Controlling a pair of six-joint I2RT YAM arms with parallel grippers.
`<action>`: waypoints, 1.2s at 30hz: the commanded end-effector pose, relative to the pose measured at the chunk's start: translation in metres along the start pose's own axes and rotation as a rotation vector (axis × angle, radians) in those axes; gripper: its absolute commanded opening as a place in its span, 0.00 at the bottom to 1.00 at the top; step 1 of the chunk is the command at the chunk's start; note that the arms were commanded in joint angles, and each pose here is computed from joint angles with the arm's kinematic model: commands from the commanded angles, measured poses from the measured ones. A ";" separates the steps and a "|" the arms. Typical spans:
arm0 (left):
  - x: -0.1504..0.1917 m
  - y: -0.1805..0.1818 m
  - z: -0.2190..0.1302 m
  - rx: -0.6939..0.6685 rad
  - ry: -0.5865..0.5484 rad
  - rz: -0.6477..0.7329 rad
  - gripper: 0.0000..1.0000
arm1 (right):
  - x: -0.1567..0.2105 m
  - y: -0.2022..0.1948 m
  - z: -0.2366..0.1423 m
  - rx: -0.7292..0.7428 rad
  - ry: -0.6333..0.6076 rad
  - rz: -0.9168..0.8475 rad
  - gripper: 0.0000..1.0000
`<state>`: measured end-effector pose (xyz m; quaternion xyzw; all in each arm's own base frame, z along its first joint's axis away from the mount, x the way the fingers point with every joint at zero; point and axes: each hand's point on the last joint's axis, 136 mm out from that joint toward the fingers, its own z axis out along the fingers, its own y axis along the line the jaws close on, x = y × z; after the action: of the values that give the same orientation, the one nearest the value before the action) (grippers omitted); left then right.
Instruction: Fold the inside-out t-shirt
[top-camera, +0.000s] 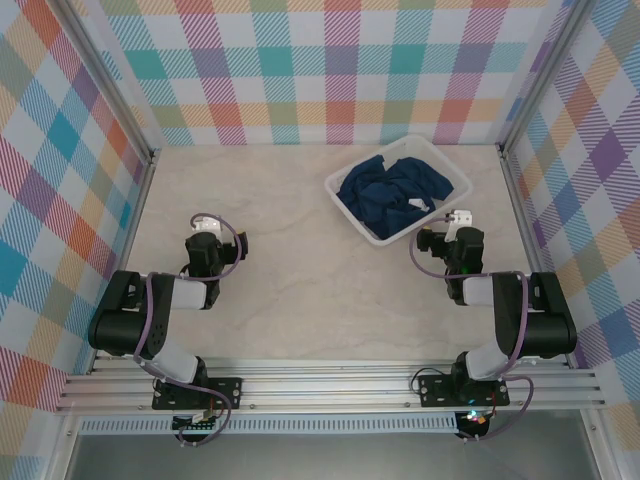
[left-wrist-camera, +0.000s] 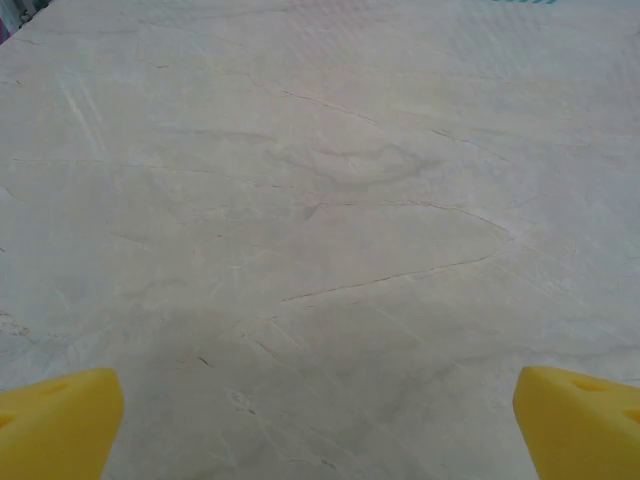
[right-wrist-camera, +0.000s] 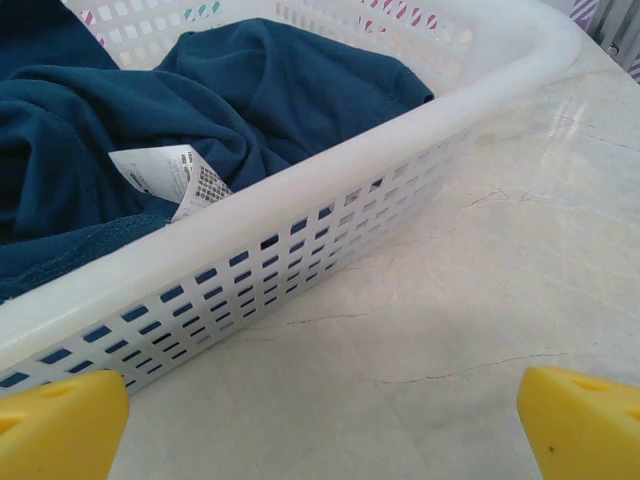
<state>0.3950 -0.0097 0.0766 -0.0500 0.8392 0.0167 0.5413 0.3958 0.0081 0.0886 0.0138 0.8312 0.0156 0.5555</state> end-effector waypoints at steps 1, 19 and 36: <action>-0.005 0.002 0.001 0.003 -0.017 -0.003 1.00 | -0.003 0.003 0.000 -0.017 -0.022 0.010 1.00; -0.004 0.003 0.001 0.004 -0.014 -0.005 1.00 | -0.003 0.003 0.000 -0.019 -0.021 0.011 1.00; -0.033 0.026 -0.014 -0.141 0.021 -0.063 1.00 | -0.025 -0.026 -0.027 0.158 -0.076 0.093 1.00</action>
<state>0.3909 -0.0018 0.0770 -0.0645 0.8508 0.0328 0.5204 0.3866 -0.0008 0.0948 0.0385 0.8282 0.0014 0.5591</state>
